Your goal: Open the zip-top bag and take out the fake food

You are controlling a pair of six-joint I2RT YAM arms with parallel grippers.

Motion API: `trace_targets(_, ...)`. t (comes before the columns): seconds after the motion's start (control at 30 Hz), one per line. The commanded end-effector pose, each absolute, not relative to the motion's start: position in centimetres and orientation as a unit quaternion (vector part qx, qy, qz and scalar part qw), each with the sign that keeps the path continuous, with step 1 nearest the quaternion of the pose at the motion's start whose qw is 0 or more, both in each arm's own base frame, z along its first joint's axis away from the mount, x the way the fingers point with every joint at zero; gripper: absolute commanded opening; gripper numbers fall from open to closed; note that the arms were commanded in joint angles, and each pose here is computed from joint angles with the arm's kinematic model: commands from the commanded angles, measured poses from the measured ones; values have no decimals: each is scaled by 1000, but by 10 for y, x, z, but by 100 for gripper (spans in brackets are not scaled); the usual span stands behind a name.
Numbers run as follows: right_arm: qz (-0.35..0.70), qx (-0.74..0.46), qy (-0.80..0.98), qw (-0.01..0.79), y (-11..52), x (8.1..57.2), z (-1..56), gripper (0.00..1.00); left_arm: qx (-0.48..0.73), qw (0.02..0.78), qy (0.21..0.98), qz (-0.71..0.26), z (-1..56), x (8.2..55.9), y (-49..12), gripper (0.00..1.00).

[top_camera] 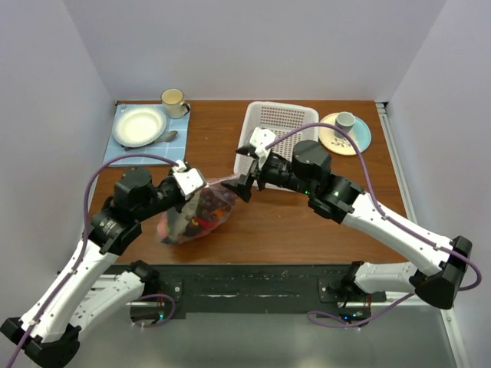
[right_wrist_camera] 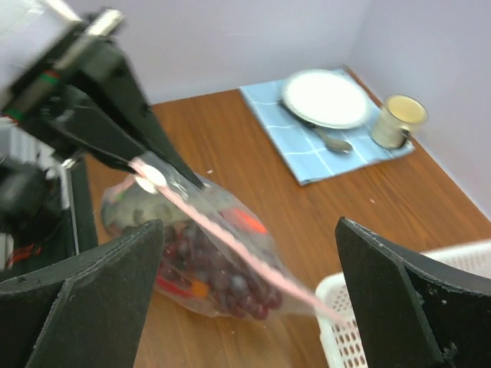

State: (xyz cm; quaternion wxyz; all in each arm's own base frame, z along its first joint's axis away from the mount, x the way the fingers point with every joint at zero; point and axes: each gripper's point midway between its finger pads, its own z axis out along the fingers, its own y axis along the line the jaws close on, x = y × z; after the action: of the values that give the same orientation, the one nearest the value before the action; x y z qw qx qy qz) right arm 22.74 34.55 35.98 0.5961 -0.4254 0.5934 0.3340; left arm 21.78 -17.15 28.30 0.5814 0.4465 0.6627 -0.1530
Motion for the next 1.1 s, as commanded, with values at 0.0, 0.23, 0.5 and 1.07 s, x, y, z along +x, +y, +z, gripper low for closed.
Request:
trace_targets(0.0,357,-513,513,589,357,196,385,92,511,534,627,-246,282,188,-196,0)
trace_targets(0.23,344,-551,498,575,356,188,385,82,554,436,619,-346,282,183,-182,0)
trace_targets(0.5,352,-561,506,553,376,190,367,72,575,396,606,-380,278,181,-174,0)
trace_targets(1.07,362,-553,495,564,426,202,360,54,562,399,621,-373,270,189,-174,0)
